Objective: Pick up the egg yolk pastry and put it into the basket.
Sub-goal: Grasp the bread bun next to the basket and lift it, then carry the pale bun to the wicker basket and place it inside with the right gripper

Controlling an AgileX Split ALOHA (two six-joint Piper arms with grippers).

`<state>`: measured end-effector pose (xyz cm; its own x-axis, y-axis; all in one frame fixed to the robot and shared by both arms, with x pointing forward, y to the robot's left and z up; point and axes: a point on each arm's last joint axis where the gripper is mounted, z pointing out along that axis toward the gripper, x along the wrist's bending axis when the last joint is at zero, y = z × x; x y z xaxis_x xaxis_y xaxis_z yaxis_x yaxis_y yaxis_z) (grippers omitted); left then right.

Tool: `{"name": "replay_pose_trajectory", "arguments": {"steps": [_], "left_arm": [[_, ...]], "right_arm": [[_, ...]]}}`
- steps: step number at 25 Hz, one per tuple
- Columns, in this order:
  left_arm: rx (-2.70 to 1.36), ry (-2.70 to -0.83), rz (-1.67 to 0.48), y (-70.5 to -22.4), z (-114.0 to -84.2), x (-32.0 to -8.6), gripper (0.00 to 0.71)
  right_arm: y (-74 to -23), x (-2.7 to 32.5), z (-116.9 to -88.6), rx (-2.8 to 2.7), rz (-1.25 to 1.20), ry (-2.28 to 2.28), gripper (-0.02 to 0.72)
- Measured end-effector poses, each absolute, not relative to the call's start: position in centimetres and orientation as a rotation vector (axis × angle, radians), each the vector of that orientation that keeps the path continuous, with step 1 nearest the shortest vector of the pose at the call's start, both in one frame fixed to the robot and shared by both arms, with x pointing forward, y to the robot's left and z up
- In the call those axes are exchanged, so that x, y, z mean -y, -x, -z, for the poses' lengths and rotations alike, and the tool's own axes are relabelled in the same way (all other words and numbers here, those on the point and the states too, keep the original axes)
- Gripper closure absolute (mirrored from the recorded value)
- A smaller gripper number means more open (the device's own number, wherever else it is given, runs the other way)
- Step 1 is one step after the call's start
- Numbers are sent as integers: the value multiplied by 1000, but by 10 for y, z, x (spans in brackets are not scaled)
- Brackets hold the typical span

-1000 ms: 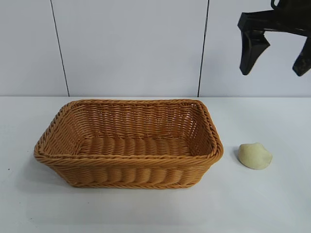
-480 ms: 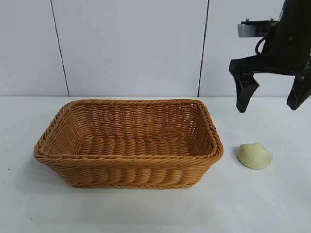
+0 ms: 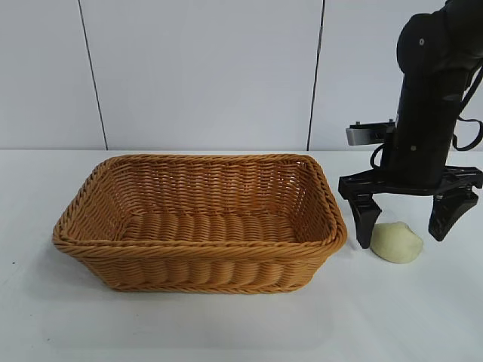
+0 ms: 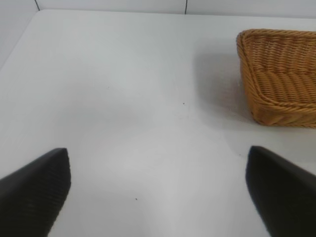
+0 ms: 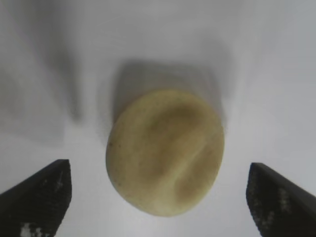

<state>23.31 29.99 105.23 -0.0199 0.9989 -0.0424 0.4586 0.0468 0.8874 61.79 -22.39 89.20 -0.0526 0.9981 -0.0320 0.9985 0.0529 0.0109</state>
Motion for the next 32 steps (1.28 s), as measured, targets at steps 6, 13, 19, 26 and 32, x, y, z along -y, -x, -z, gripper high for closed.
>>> {"name": "replay_pose_trajectory", "arguments": {"steps": [6, 13, 19, 26, 32], "left_arm": [[-1580, -1509, -917, -233, -1052, -300, 18], [-1580, -1509, -917, -233, -1052, -300, 18], [-1580, -1509, -917, -233, -1052, -300, 18], [-1580, -1509, -916, -233, -1052, -300, 18], [-1580, -1509, -916, -233, -1052, -300, 18]], "right_arm": [[-619, 225, -892, -2256, 19, -2118, 262], [-619, 226, -892, -2262, 40, -2103, 492], [-620, 226, -930, -2237, -22, -2082, 501], [-626, 225, -1020, -2135, -250, -2012, 501], [-631, 219, -1057, -2096, -379, -1989, 501]]}}
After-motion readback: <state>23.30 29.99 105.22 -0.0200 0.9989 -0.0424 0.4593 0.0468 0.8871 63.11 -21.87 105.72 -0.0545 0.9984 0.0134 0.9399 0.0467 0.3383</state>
